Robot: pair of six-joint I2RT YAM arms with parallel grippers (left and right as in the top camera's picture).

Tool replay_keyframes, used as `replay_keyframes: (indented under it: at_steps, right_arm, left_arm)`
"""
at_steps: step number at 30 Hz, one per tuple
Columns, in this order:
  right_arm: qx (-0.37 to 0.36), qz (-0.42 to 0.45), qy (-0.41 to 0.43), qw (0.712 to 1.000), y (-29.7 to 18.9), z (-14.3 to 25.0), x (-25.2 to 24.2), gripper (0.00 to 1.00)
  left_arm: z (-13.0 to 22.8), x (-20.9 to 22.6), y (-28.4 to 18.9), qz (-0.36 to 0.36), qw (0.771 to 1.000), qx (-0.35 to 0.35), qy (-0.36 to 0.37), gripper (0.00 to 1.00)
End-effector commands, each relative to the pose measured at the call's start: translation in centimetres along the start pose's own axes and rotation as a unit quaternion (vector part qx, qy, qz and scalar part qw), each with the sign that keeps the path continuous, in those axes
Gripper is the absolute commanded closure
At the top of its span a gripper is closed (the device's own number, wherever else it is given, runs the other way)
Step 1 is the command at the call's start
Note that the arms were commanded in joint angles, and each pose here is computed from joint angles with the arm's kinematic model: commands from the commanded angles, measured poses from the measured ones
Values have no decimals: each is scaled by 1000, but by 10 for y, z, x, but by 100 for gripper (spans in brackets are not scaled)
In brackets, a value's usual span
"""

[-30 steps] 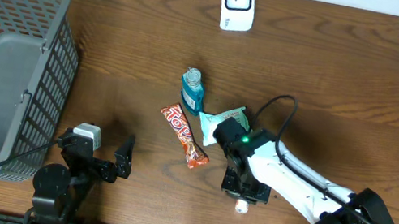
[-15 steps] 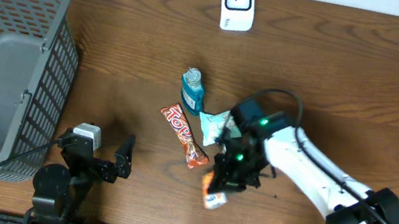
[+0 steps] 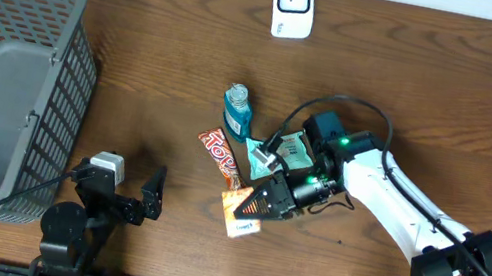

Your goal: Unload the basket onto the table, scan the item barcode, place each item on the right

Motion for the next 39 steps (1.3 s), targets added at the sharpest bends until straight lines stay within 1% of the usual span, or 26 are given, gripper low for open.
replay_keyframes:
  at_steps: [1,3,5,11,19,20,21,22,23,24,26,29,31,35,39]
  right_arm:
    - [-8,180,-38,983,-9,-11,-35,99]
    - [-20,252,-45,967,-16,-17,-49,99]
    - [-38,287,-30,957,-19,-22,-57,98]
    - [-44,269,-43,961,-11,-22,-61,96]
    - [-30,269,-22,962,-1,1,-84,93]
    - [-29,269,-16,963,0,4,-87,91]
    - [-26,269,-10,963,0,8,-89,85]
    - [-25,270,-4,963,0,10,-91,78]
    - [-25,272,-1,962,-1,12,-93,68]
    - [-26,279,2,960,-2,12,-95,62]
    - [-35,311,22,950,-9,12,-102,55]
    - [-58,371,71,924,-24,11,-113,49]
    - [-66,394,90,912,-35,11,-116,46]
    - [-75,404,120,904,-57,7,-111,44]
    - [-73,401,142,902,-73,2,-94,45]
  left_arm:
    - [9,2,2,1,1000,20,-6,2]
    - [9,2,2,1,1000,20,-6,2]
    - [9,2,2,1,1000,20,-6,2]
    - [9,2,2,1,1000,20,-6,2]
    - [9,2,2,1,1000,20,-6,2]
    - [9,2,2,1,1000,20,-6,1]
    - [9,2,2,1,1000,20,-6,2]
    - [9,2,2,1,1000,20,-6,2]
    - [9,2,2,1,1000,20,-6,2]
    - [9,2,2,1,1000,20,-6,1]
    - [9,2,2,1,1000,20,-6,2]
    - [9,2,2,1,1000,20,-6,2]
    - [9,2,2,1,1000,20,-6,2]
    - [9,2,2,1,1000,20,-6,2]
    - [9,2,2,1,1000,20,-6,1]
Point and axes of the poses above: each gripper's point midway between its finger pads, its own y axis out along the fingers, its own x axis along the line the jaws close on, z = x × y, the point moved 7 cm from there along -y, back along the fingers, and after that the axes turned 3 degrees about -y, right-handed, at the moved point
